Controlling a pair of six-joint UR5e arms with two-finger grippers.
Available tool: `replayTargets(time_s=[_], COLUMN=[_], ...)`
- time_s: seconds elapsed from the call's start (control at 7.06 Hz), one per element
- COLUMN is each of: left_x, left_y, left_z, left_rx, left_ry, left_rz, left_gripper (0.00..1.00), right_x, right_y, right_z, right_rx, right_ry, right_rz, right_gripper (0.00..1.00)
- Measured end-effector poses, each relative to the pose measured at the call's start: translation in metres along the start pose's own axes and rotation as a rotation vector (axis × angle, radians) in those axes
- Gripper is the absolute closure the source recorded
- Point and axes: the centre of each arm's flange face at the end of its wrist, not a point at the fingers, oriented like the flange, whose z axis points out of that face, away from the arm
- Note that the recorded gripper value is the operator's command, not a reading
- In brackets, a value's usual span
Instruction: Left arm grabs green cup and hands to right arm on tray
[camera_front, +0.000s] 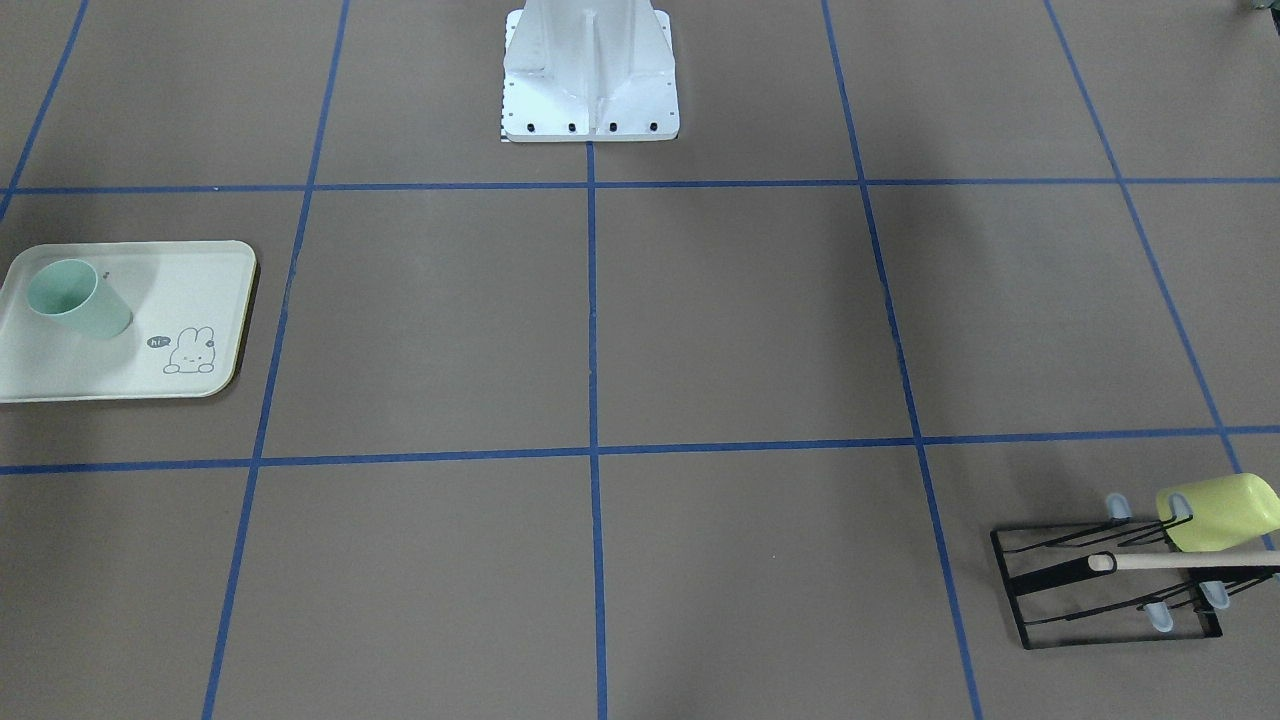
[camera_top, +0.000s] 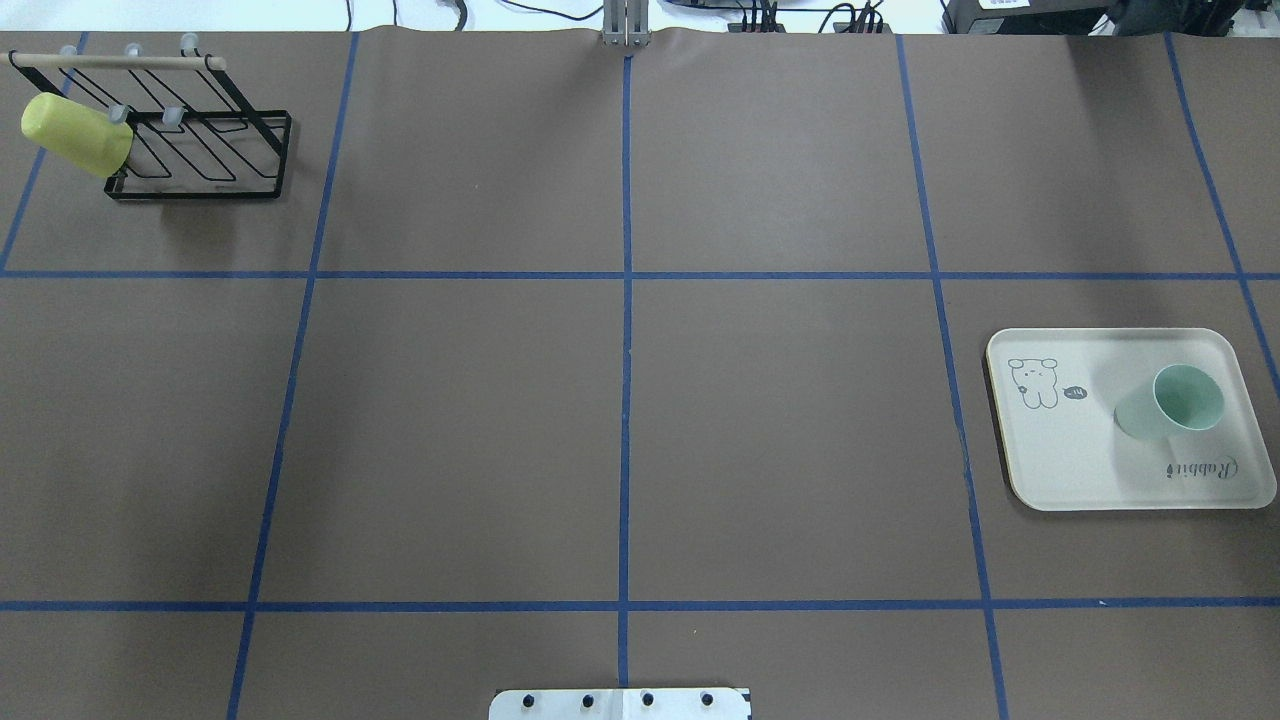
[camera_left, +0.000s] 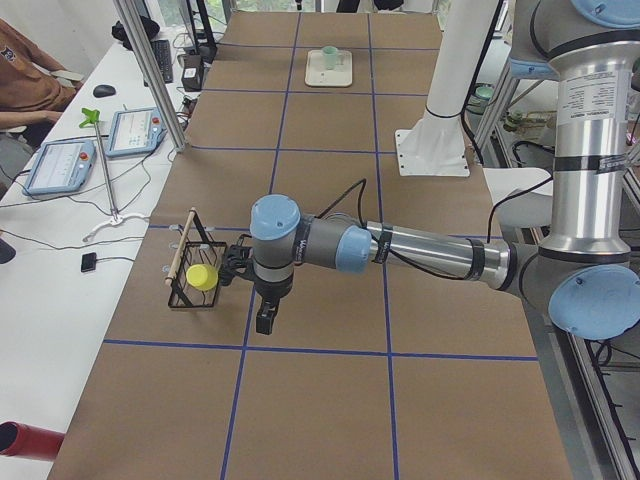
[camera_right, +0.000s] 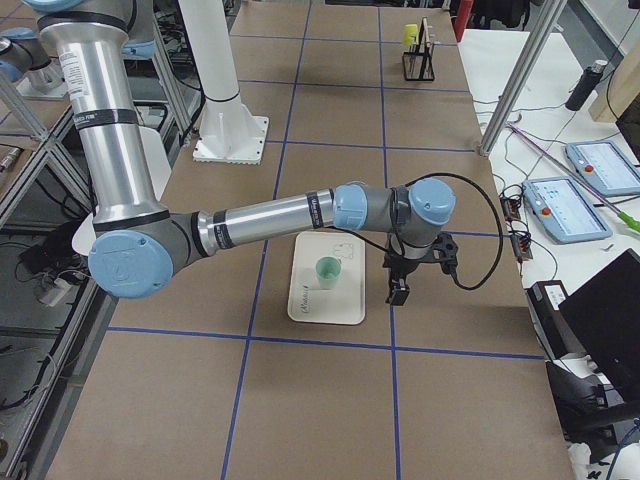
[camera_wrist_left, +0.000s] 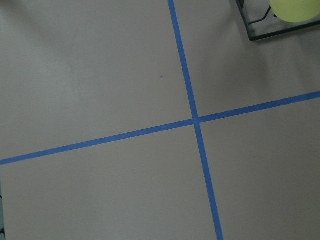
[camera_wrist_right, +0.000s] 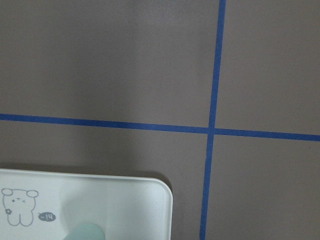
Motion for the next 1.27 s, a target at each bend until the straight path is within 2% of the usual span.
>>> replayTargets(time_s=[0.28,0.57,0.71,0.99,1.13,1.27], left_x=[-0.003,-0.010,-0.011,-0.012,-0.012,-0.013], left_y=[0.005,0.010,0.011,0.011,0.011,0.011], left_z=[0.008,0.016,0.018,0.019,0.020,0.020], left_rx=[-0.021,-0.037,-0.039,-0.038,-0.039,-0.040], left_ry=[0.033,0.037,0.038,0.037,0.036,0.036], left_rz=[-0.074,-0.091,-0.091,-0.090,-0.091,-0.092], left_gripper=[0.00,0.00,0.00,0.00,0.00,0.00], right_x=[0.014,0.022,0.025,0.040,0.048,0.053], right_y=[0.019,0.042,0.054,0.074,0.079,0.081], right_z=[0.017,0.025,0.027,0.034,0.036,0.037], right_rx=[-0.026,-0.012,0.019,0.128,0.166,0.180], right_ry=[-0.061,-0.072,-0.067,0.004,0.034,0.037], right_rz=[0.033,0.029,0.032,0.034,0.026,0.026], right_gripper=[0.00,0.00,0.00,0.00,0.00,0.00])
